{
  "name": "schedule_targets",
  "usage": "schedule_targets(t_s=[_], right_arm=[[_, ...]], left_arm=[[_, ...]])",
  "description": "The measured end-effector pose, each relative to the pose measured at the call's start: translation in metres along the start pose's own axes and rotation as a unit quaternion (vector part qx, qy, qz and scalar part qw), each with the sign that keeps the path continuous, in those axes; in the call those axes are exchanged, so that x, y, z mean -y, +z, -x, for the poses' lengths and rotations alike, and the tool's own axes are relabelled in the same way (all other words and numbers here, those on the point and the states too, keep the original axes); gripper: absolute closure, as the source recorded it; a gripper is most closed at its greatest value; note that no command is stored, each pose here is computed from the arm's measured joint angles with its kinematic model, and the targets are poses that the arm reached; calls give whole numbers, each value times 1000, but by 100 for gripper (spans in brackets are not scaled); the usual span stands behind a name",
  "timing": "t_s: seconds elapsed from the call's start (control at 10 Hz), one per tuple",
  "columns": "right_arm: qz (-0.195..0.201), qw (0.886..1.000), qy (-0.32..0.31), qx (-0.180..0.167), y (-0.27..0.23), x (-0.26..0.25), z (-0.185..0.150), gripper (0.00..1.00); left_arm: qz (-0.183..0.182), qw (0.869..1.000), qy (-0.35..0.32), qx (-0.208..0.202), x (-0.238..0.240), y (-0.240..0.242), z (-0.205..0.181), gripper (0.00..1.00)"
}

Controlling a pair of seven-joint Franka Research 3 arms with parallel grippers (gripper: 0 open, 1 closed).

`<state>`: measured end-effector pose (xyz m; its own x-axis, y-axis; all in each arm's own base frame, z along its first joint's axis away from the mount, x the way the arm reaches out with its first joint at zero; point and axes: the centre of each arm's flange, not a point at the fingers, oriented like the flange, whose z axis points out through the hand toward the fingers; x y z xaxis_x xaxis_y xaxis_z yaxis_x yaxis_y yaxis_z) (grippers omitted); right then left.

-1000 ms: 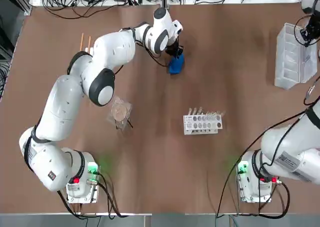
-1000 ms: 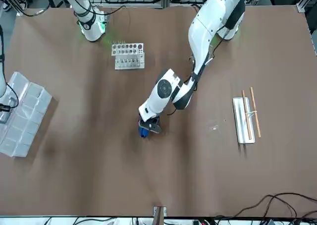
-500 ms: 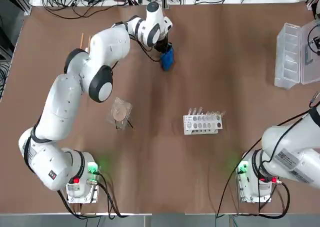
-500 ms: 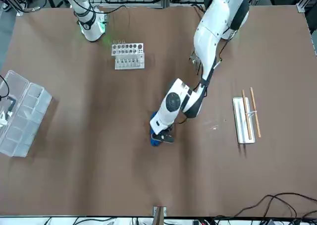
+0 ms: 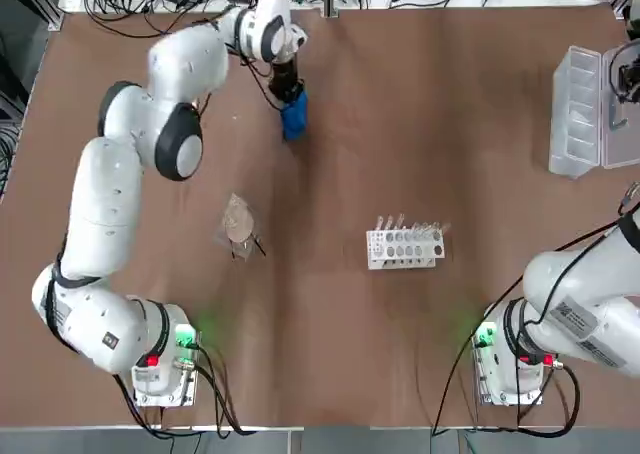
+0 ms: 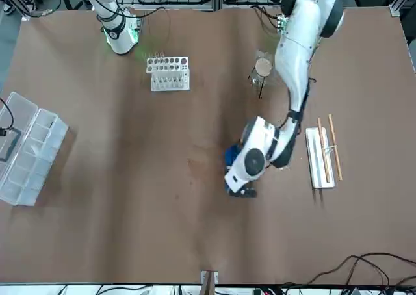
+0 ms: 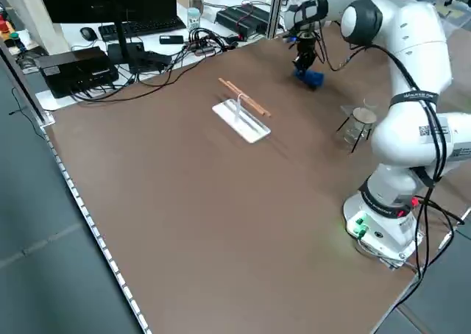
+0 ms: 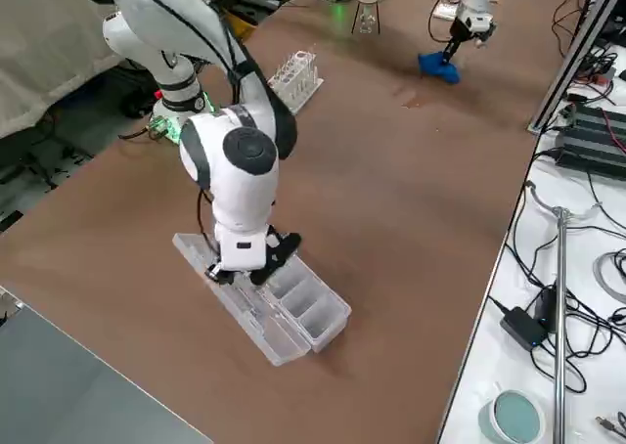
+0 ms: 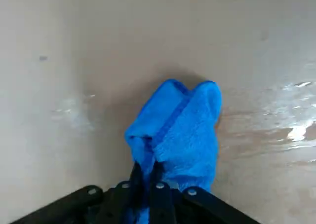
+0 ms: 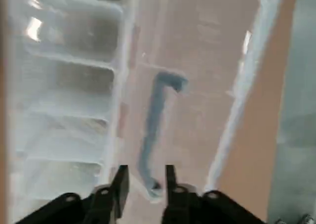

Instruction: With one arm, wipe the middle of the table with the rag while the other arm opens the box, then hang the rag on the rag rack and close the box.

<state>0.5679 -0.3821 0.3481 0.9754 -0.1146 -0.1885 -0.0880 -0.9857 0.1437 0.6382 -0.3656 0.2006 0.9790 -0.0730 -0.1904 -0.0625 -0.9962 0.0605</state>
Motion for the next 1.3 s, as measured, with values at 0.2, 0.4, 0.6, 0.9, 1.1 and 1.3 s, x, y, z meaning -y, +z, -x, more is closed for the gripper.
schedule_targets(t_s=[0.2,0.4,0.6,0.9,1.1,1.3], right_arm=[[-28,999,-35,0,-85,53,-7,25],[-45,994,-91,-32,-155,128,-8,1],[-66,988,-135,-40,-174,197,-15,1],[-69,989,-123,-43,-192,291,-20,1],[-62,992,-97,-59,-219,319,-9,1],[-59,992,-83,-75,-239,329,1,1]], left_arm=[[-9,1000,4,-9,12,-35,15,91],[-15,999,-6,-40,35,-102,32,92],[-20,997,-54,-45,96,-170,50,92],[-48,991,-108,-56,213,-225,80,92],[-57,993,-96,-45,276,-225,86,92],[-54,995,-70,-38,332,-223,86,92]])
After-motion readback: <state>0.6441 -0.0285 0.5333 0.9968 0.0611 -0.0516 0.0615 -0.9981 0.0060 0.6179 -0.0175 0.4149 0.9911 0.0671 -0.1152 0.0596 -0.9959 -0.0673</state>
